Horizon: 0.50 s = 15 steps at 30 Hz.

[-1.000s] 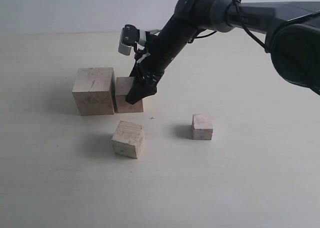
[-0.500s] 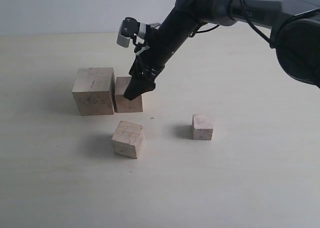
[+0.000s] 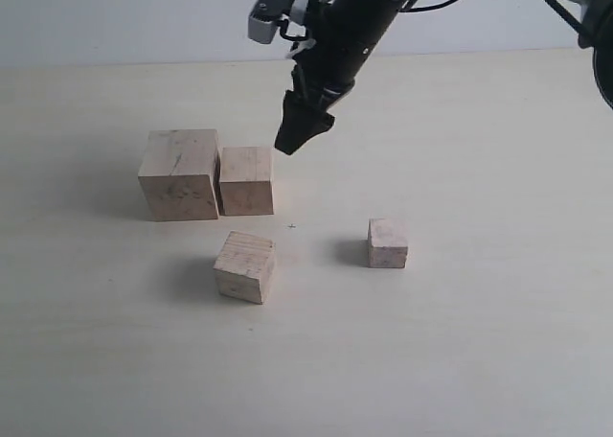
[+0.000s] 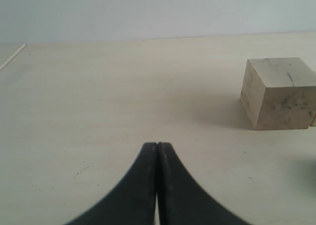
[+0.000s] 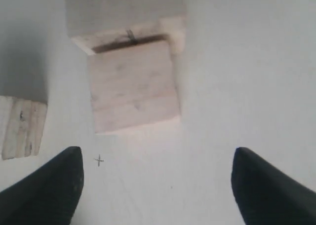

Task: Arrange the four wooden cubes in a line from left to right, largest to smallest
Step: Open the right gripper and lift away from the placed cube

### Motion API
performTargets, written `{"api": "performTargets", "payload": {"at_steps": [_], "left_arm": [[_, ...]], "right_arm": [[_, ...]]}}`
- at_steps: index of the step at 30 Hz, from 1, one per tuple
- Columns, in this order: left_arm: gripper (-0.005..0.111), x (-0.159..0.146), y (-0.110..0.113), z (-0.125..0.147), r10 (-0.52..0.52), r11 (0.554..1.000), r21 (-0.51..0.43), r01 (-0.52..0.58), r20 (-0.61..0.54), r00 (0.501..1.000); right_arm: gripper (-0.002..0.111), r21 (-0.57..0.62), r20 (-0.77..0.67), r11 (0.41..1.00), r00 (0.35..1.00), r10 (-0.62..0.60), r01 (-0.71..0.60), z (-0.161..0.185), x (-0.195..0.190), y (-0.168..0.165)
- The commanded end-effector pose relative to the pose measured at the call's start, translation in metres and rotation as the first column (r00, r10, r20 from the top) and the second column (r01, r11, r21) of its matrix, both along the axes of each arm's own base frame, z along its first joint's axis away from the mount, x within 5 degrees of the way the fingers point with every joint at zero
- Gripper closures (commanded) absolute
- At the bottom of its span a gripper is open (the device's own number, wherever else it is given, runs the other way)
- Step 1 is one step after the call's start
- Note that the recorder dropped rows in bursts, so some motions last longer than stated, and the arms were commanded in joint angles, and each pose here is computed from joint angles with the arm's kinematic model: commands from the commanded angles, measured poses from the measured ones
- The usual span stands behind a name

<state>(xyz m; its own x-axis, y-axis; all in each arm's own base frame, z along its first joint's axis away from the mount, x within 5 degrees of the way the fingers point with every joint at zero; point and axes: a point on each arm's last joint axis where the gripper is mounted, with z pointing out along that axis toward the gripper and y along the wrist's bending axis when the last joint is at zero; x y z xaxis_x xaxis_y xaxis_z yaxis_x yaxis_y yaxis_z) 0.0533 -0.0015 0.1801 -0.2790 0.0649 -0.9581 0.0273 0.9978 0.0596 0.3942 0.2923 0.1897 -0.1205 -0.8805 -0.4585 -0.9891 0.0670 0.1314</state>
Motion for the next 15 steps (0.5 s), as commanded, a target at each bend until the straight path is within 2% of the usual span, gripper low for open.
{"api": "performTargets", "payload": {"at_steps": [1,4,9,15], "left_arm": [[0.107,0.0,0.0,0.001,-0.003,1.0,0.002,0.003,0.015,1.0],[0.107,0.0,0.0,0.001,-0.003,1.0,0.002,0.003,0.015,1.0],[0.107,0.0,0.0,0.001,-0.003,1.0,0.002,0.003,0.015,1.0],[0.107,0.0,0.0,0.001,-0.003,1.0,0.002,0.003,0.015,1.0]], "right_arm": [[0.043,-0.028,-0.03,0.996,0.996,-0.088,0.087,0.004,0.004,-0.008],[0.049,-0.027,-0.039,0.993,0.993,-0.115,0.114,0.007,0.003,-0.008],[0.049,-0.028,-0.058,0.985,0.983,-0.173,0.171,0.017,-0.001,-0.011],[0.052,-0.064,-0.119,0.985,0.979,-0.167,0.16,0.018,-0.026,-0.021]]}}
